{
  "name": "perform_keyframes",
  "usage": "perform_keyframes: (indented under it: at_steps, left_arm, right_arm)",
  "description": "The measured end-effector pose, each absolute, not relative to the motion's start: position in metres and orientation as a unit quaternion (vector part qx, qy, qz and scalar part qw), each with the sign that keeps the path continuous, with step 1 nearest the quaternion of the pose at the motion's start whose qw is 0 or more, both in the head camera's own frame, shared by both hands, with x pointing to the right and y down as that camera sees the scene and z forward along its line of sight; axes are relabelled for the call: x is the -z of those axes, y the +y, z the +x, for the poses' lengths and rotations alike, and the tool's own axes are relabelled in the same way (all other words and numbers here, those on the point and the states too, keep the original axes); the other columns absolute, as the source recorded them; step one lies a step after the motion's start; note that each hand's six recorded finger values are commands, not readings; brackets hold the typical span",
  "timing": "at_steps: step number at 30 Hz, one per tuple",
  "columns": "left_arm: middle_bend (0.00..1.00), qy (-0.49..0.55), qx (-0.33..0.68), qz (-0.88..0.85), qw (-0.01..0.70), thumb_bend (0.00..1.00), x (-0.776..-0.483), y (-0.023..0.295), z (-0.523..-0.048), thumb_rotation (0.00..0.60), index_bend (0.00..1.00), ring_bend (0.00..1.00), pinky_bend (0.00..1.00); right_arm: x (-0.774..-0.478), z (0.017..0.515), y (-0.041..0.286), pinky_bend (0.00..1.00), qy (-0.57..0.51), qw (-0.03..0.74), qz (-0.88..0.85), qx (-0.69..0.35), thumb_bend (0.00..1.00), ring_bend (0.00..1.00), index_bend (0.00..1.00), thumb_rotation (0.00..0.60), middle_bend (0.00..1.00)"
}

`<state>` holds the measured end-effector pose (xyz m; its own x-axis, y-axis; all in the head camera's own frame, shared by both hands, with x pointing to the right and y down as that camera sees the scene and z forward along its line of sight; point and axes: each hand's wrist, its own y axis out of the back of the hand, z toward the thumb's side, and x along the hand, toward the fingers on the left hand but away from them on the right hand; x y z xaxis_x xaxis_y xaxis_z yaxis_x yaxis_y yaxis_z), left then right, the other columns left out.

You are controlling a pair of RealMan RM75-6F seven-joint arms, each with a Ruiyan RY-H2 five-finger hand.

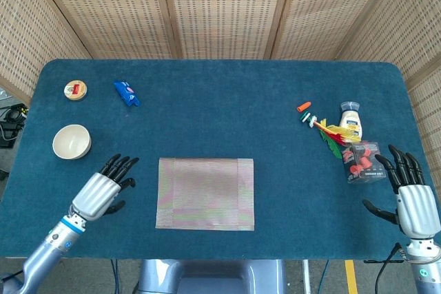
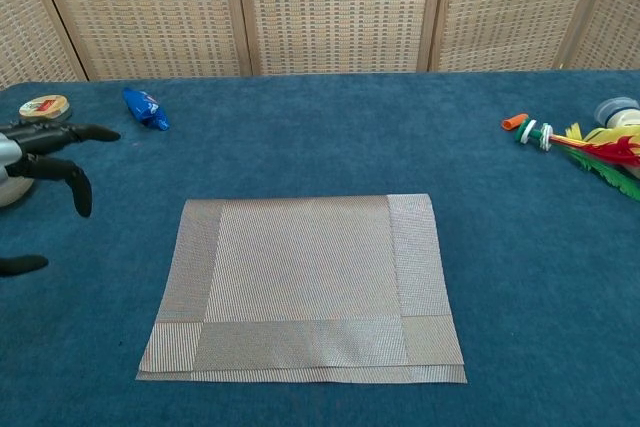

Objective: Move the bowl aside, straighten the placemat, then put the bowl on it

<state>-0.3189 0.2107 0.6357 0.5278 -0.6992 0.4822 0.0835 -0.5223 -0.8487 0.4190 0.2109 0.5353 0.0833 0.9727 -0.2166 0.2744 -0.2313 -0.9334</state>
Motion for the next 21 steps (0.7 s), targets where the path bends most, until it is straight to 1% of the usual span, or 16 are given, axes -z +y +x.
perform_keyframes:
  at_steps: [4,7,9,15,21]
  left_arm:
    - [0.0,0.191,0.435,-0.765,0.434,0.28,-0.646,0.229,-0.305,0.6,0.44,0.0,0.0]
    - [0.0,0.178,0.432,-0.772,0.431,0.32,-0.651,0.24,-0.298,0.6,0.44,0.0,0.0]
    - [0.0,0.17,0.431,-0.775,0.43,0.34,-0.654,0.245,-0.295,0.6,0.47,0.0,0.0]
    - [0.0,0.154,0.43,-0.781,0.426,0.34,-0.664,0.256,-0.286,0.6,0.51,0.0,0.0]
    - [0.0,0.14,0.435,-0.782,0.424,0.34,-0.676,0.262,-0.281,0.6,0.51,0.0,0.0]
  right_arm:
    - [-0.535,0.419,0.211,0.0,-0.494,0.376,-0.632,-0.464,0.09,0.0,0.17,0.6,0.0]
    - [-0.534,0.419,0.211,0.0,-0.495,0.376,-0.632,-0.463,0.09,0.0,0.17,0.6,0.0]
    - [-0.534,0.419,0.211,0.0,-0.495,0.376,-0.632,-0.463,0.09,0.0,0.17,0.6,0.0]
    - [-0.532,0.419,0.211,0.0,-0.496,0.377,-0.633,-0.46,0.09,0.0,0.17,0.6,0.0]
    - [-0.531,0.419,0.211,0.0,-0.498,0.376,-0.634,-0.457,0.09,0.0,0.17,0.6,0.0]
